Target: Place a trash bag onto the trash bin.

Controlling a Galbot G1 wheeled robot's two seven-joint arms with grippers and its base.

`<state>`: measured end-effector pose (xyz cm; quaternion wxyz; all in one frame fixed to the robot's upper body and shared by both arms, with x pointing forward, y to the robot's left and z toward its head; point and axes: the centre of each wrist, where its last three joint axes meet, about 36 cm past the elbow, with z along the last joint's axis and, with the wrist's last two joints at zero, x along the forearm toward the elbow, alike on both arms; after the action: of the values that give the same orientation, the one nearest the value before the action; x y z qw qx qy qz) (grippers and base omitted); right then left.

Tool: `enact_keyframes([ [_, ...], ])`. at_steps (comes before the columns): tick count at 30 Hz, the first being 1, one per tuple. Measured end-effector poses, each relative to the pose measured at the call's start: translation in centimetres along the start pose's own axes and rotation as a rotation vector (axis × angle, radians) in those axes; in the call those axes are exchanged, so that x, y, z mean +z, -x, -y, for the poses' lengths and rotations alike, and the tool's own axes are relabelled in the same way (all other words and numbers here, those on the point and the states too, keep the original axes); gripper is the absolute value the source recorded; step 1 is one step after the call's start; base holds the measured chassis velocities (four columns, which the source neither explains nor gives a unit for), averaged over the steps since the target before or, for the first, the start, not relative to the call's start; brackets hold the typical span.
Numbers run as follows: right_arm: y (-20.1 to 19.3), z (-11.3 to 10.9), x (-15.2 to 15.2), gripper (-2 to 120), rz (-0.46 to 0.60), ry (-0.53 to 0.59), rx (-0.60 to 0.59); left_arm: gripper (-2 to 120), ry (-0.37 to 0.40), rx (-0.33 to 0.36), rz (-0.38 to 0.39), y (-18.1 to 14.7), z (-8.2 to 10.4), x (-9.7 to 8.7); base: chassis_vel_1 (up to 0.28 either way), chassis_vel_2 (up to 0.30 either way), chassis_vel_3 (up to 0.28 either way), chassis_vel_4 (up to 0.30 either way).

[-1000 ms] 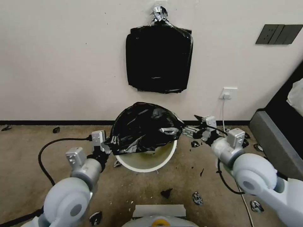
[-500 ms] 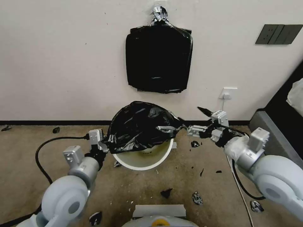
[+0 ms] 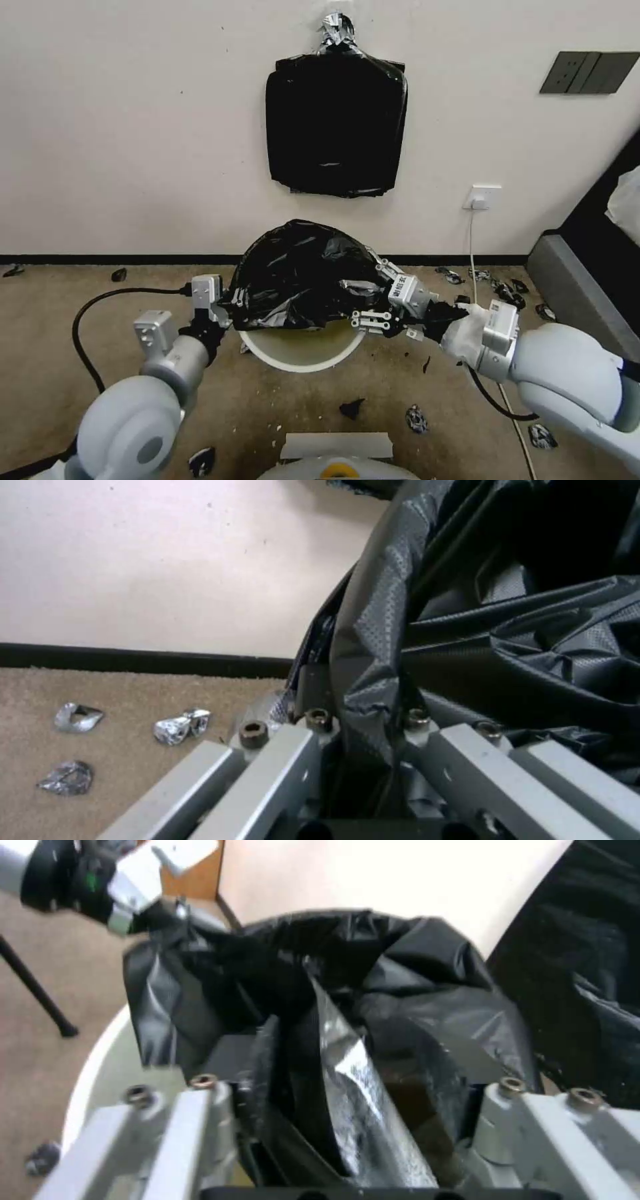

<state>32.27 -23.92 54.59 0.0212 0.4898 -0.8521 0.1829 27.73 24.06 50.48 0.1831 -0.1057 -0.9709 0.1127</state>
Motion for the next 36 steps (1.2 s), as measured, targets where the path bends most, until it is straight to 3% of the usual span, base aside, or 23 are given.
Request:
enact_keyframes([
  [9, 0.0, 0.5, 0.3, 24, -0.023, -0.034, -0.028, 4, 0.008, 0.015, 0.002, -0.1, 0.2, -0.1, 0.000, 0.000, 0.000, 0.000],
  [13, -0.2, 0.5, 0.6, 2, -0.036, -0.037, -0.045, 4, 0.011, 0.015, 0.005, 0.0, 0.3, -0.1, 0.000, 0.000, 0.000, 0.000],
  [17, -0.3, 0.0, 0.5, 0, -0.017, -0.015, -0.065, 4, -0.005, -0.001, 0.002, -0.1, 0.3, -0.2, 0.000, 0.000, 0.000, 0.000],
  [20, -0.6, -0.7, 0.8, 0, 0.031, 0.000, -0.122, 4, -0.086, -0.013, -0.027, -0.1, 0.5, -0.7, 0.000, 0.000, 0.000, 0.000],
  [24, -0.7, -1.2, 1.4, 0, 0.051, 0.002, -0.161, 4, -0.133, -0.016, -0.045, -0.1, 0.6, -1.3, 0.000, 0.000, 0.000, 0.000],
  [27, -1.2, -2.3, 3.2, 0, 0.045, 0.008, -0.221, 4, -0.195, -0.021, -0.077, 0.1, 0.4, -2.2, 0.000, 0.000, 0.000, 0.000],
  [36, -1.7, -2.8, 4.5, 0, 0.041, 0.024, -0.244, 4, -0.224, -0.025, -0.088, 0.0, 0.2, -3.1, 0.000, 0.000, 0.000, 0.000],
])
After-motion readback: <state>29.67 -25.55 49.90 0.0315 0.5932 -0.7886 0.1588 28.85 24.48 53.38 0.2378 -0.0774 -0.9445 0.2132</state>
